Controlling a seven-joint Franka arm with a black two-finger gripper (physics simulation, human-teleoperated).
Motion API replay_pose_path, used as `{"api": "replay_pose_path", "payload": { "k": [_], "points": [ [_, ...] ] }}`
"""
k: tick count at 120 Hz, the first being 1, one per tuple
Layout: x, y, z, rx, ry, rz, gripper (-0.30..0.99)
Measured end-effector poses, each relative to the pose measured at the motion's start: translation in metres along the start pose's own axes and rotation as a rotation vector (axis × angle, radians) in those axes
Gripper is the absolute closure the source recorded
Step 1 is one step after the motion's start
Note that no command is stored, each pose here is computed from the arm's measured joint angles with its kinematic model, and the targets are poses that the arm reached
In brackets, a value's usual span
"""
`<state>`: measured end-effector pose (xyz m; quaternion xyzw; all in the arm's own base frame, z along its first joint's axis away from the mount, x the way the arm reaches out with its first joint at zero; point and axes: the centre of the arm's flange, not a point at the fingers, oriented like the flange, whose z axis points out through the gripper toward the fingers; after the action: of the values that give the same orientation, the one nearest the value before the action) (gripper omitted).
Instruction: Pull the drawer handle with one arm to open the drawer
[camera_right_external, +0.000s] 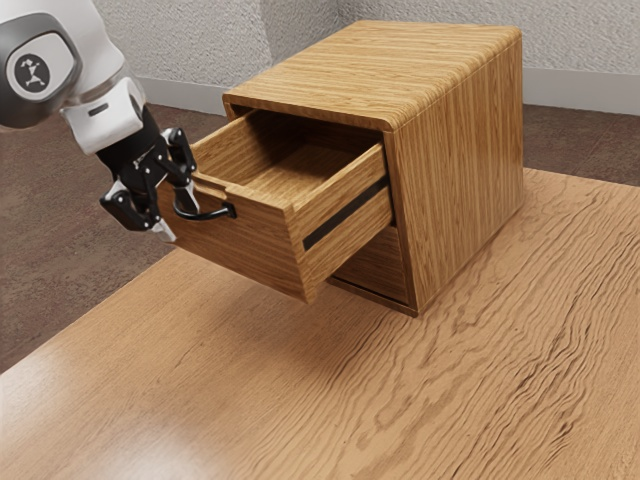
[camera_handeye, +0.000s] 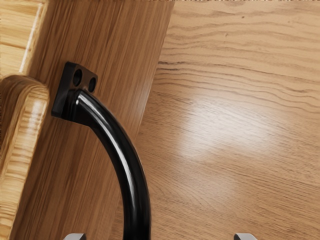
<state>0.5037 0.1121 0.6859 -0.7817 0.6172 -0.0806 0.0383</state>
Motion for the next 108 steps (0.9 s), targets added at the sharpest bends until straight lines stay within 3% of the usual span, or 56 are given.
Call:
{"api": "replay_pose_path", "payload": {
  "k": [65,88,108],
  "points": [
    [0.011,0.01,-0.009,0.015,0.002,0.016,0.29],
    [0.015,0.025,-0.039,0.065,-0.002,0.021,0.27],
    [0.031,0.051,-0.078,0.13,0.0,0.019,0.13]
  ]
}}
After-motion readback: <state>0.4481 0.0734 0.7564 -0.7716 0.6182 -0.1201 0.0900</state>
